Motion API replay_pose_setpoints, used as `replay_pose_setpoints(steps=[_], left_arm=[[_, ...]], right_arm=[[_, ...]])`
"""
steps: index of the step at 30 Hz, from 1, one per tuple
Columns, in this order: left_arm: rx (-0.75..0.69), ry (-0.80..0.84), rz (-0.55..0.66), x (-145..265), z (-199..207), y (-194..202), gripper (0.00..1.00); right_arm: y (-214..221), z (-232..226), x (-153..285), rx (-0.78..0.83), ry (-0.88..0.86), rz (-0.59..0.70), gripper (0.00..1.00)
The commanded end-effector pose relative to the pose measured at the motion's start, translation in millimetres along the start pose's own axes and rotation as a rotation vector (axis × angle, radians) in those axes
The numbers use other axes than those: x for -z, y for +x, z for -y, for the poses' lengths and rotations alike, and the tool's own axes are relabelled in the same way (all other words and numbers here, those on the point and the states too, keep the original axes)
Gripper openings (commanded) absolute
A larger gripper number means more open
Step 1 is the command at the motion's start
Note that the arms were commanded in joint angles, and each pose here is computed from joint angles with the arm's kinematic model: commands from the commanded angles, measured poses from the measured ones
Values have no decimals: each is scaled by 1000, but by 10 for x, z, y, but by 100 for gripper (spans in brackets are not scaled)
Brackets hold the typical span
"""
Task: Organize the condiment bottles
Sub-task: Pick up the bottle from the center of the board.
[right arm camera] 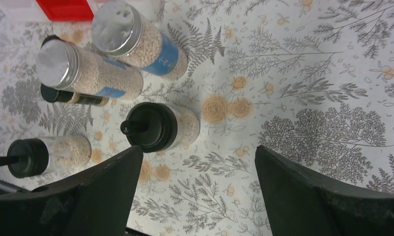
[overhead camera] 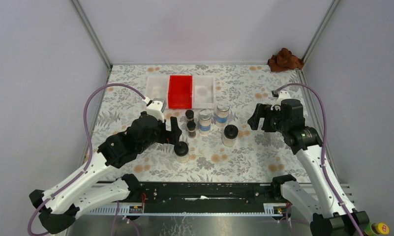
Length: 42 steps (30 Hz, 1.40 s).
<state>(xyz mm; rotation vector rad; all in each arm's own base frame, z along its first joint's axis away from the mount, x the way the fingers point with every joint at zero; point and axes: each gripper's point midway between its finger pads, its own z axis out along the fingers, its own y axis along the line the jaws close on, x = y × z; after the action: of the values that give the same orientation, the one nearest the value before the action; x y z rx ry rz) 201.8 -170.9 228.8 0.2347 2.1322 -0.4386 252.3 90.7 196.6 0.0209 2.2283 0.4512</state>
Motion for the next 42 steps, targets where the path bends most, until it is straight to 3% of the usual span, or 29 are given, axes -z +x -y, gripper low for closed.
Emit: replay_pose_setpoints(steps=[1, 13, 19, 27, 42], left_arm=[[4, 16, -23, -17, 17, 90, 99], [-5, -1, -10, -58, -12, 87, 99], [-19, -3, 1, -37, -30, 72, 99], [-31, -3, 9, -4, -48, 60, 99], [-56, -23, 15, 8, -93, 37, 99]], right_arm=[[53, -170, 43, 79, -67, -78, 91], [278, -768, -57, 346, -52, -209, 90], [494, -795, -149, 454, 23, -235, 91], [554, -592, -260, 493, 131, -222, 92], [754, -651, -632, 514, 116, -261, 95]])
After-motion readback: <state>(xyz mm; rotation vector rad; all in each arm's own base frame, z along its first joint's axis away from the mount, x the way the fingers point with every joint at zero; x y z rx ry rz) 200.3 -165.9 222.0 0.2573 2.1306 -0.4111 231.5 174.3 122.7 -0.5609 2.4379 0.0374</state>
